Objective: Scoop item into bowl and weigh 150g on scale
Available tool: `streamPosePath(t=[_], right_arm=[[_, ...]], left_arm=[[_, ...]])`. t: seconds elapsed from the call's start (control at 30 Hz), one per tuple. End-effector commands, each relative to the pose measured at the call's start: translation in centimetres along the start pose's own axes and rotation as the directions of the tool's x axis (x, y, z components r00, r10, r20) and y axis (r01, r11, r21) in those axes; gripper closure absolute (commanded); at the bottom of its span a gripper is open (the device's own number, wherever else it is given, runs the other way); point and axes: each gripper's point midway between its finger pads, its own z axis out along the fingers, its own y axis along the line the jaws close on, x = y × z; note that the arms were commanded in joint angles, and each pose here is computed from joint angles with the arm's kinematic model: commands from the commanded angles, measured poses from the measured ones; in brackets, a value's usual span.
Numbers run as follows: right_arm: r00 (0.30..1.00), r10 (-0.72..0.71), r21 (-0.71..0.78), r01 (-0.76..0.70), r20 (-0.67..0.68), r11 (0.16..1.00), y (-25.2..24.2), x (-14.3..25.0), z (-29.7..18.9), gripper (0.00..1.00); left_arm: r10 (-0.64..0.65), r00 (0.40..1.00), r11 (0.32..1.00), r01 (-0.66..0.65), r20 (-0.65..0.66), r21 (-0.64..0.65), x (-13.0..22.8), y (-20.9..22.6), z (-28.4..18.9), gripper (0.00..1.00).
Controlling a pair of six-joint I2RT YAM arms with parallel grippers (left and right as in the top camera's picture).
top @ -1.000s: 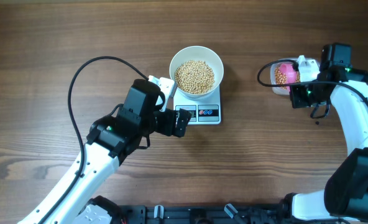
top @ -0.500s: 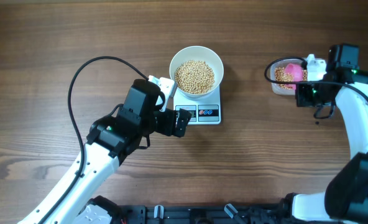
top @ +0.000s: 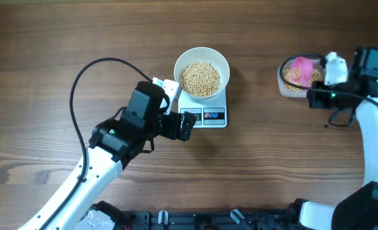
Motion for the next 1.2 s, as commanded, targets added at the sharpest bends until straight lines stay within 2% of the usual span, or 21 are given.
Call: streamPosePath(t=[0.0,0.17,0.33,0.57,0.67,0.77,0.9,1.0,1.17], right_arm=[[0.992,0.117,-0.101,-0.112,0.044,0.989,-0.7,-0.1,-1.1,0.96],[0.961,0.25,-0.286,-0.209,0.115,0.935,-1.4,-0.8,-3.1,0.96],[0.934,0.324,-0.483,-0.216,0.15,0.848,0.5,-2.1,-5.0,0.96],[0.942,0.306,-0.658,-0.146,0.135,0.739,5.2,-3.2,-6.5,0.96],[0.971,0.211,-0.685,-0.076,0.116,0.725,8.7,-3.1,-5.8,0.96],[0.986,0.102,-0.684,0.016,0.132,0.729,12.0,-3.3,-4.9,0.96],[0.986,-0.019,-0.579,0.112,0.164,0.808,14.7,-3.9,-2.5,0.96],[0.965,-0.146,-0.513,0.24,0.217,0.824,17.9,-4.1,-1.2,0.96],[0.917,-0.299,-0.357,0.38,0.263,0.853,20.4,-4.0,0.5,0.96]], left_arm=[[0.022,1.0,1.0,-0.022,0.001,-0.007,0.0,0.0,0.1,0.0],[0.022,1.0,1.0,-0.022,0.001,-0.007,0.0,0.0,0.1,0.0],[0.022,1.0,1.0,-0.022,0.001,-0.007,0.0,0.0,0.1,0.0],[0.022,1.0,1.0,-0.022,0.002,-0.007,0.0,0.0,0.1,0.0],[0.022,1.0,1.0,-0.022,0.002,-0.007,0.0,0.0,0.1,0.0],[0.022,1.0,1.0,-0.022,0.002,-0.007,0.0,0.0,0.1,0.0],[0.022,1.0,1.0,-0.022,0.001,-0.007,0.0,0.0,0.1,0.0],[0.022,1.0,1.0,-0.022,0.002,-0.007,0.0,0.0,0.1,0.0],[0.022,1.0,1.0,-0.022,0.002,-0.007,0.0,0.0,0.1,0.0]])
